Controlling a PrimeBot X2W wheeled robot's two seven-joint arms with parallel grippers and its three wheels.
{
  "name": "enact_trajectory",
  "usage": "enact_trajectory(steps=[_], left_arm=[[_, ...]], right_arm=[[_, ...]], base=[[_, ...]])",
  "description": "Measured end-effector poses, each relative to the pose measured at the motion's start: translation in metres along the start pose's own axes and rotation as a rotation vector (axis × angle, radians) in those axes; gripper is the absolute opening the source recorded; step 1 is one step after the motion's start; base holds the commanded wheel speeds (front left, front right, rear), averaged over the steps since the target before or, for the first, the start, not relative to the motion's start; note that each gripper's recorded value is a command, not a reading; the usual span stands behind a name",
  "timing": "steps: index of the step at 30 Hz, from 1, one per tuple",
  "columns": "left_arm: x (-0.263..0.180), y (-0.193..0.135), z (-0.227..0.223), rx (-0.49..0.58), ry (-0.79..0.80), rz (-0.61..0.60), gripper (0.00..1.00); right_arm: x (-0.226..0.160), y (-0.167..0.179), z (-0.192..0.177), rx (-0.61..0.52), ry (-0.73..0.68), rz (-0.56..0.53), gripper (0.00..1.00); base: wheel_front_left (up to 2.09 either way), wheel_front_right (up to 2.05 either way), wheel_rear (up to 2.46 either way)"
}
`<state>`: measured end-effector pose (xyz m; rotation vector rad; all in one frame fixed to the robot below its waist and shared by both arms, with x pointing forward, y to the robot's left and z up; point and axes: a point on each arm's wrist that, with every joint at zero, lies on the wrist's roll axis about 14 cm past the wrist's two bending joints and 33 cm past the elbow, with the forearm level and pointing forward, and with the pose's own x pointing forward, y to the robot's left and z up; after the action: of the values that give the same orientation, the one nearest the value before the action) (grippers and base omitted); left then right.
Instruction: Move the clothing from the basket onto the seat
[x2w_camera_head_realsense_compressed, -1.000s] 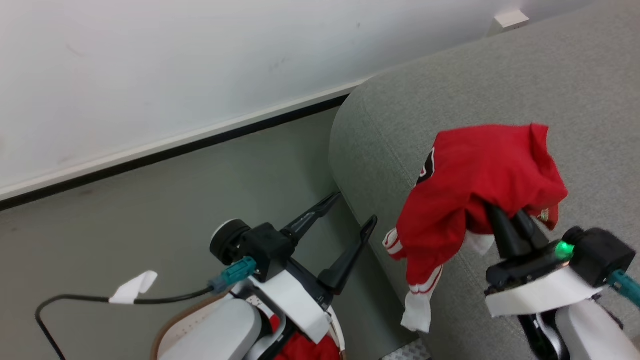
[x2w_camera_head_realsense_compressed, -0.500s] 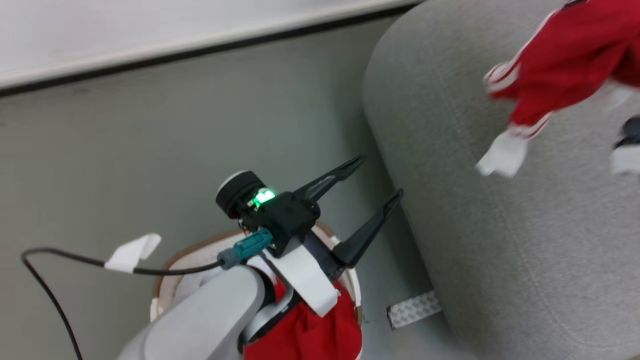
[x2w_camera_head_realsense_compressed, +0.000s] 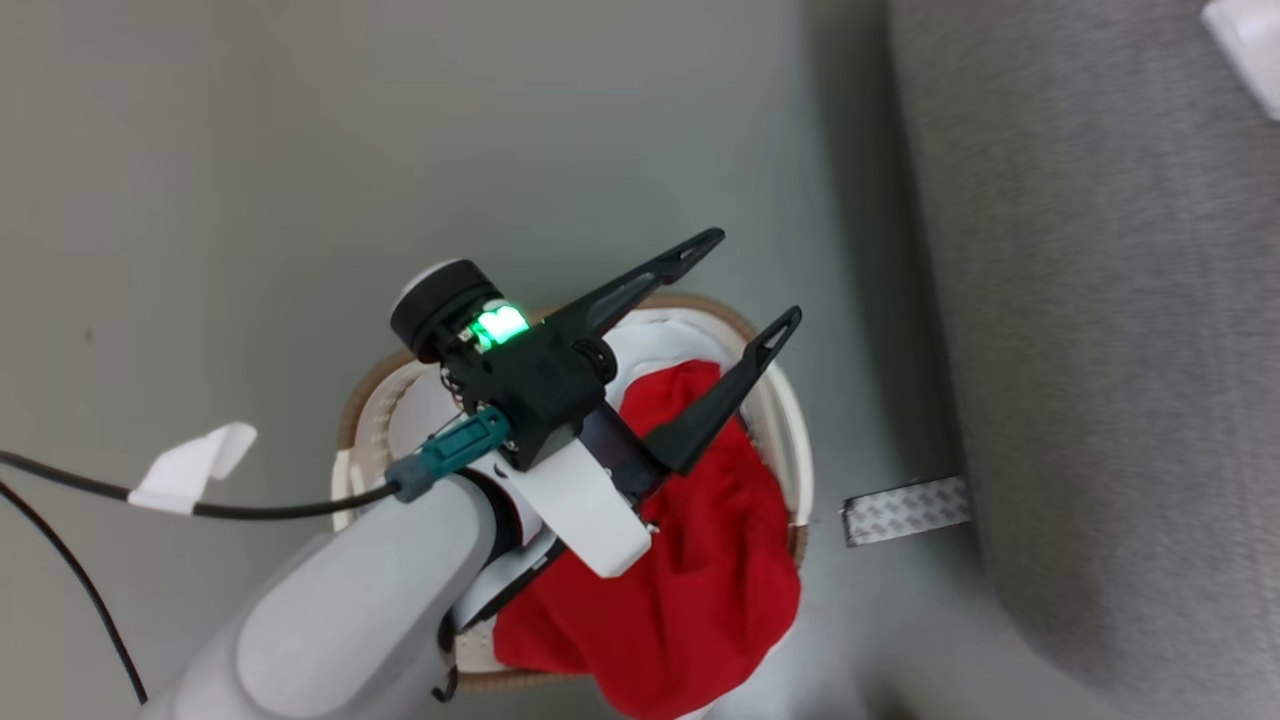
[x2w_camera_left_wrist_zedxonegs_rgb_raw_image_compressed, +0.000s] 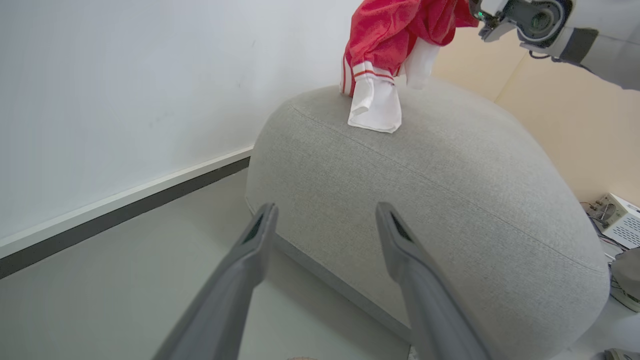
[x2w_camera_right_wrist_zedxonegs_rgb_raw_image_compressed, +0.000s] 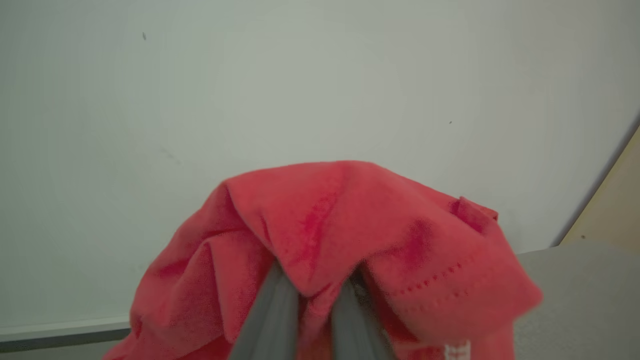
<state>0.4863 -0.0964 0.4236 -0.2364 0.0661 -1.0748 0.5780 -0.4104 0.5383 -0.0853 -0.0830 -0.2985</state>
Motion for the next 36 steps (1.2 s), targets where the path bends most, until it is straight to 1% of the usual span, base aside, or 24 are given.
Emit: enact_trajectory(steps=[4,7,11,12,14,16,17,21,24,27,32,34,36], left_arm=[[-0.012,0.017,-0.016,-0.016,0.02,0.046,1.0],[-0.021,0.027,-0.027,-0.022,0.038,0.077,1.0],[-0.028,0.033,-0.03,-0.022,0.048,0.102,1.0],[-0.028,0.034,-0.028,-0.018,0.044,0.105,1.0],[-0.028,0.035,-0.022,0.001,0.039,0.11,1.0],[-0.028,0.035,-0.019,0.01,0.038,0.112,1.0],[-0.028,0.035,-0.017,0.015,0.036,0.113,1.0],[-0.029,0.029,-0.008,0.031,0.031,0.117,1.0],[-0.032,0.025,0.002,0.04,0.023,0.136,1.0],[-0.037,0.021,0.017,0.044,0.004,0.164,1.0],[-0.049,0.016,0.047,0.079,-0.032,0.222,1.0],[-0.054,0.014,0.063,0.106,-0.057,0.246,1.0],[-0.062,0.014,0.077,0.116,-0.075,0.282,1.0]], right_arm=[[0.003,0.004,-0.066,-0.037,0.172,-0.005,0.0],[-0.002,0.005,-0.11,-0.058,0.304,-0.01,0.0],[-0.014,0.004,-0.148,-0.081,0.43,-0.017,0.0],[-0.018,0.002,-0.152,-0.077,0.451,-0.023,0.0],[-0.019,-0.001,-0.149,-0.074,0.455,-0.032,0.0],[-0.022,-0.002,-0.148,-0.072,0.464,-0.035,0.56],[-0.024,-0.004,-0.148,-0.071,0.476,-0.038,1.0],[-0.035,-0.009,-0.143,-0.052,0.526,-0.049,1.0],[-0.053,-0.013,-0.141,-0.038,0.581,-0.05,1.0],[-0.069,-0.02,-0.127,-0.038,0.593,-0.043,1.0],[-0.082,-0.026,-0.081,-0.035,0.507,-0.006,1.0],[-0.084,-0.025,-0.056,-0.025,0.441,0.014,1.0],[-0.086,-0.022,-0.027,0.017,0.357,0.032,1.0]], base=[[0.0,0.0,0.0],[0.0,0.0,0.0],[0.0,0.0,0.0],[0.0,0.0,0.0],[0.0,0.0,0.0],[0.0,0.0,0.0],[0.0,0.0,0.0],[0.0,0.0,0.0],[0.0,0.0,0.0],[0.0,0.0,0.0],[0.0,0.0,0.0],[0.0,0.0,0.0],[0.0,0.0,0.0]])
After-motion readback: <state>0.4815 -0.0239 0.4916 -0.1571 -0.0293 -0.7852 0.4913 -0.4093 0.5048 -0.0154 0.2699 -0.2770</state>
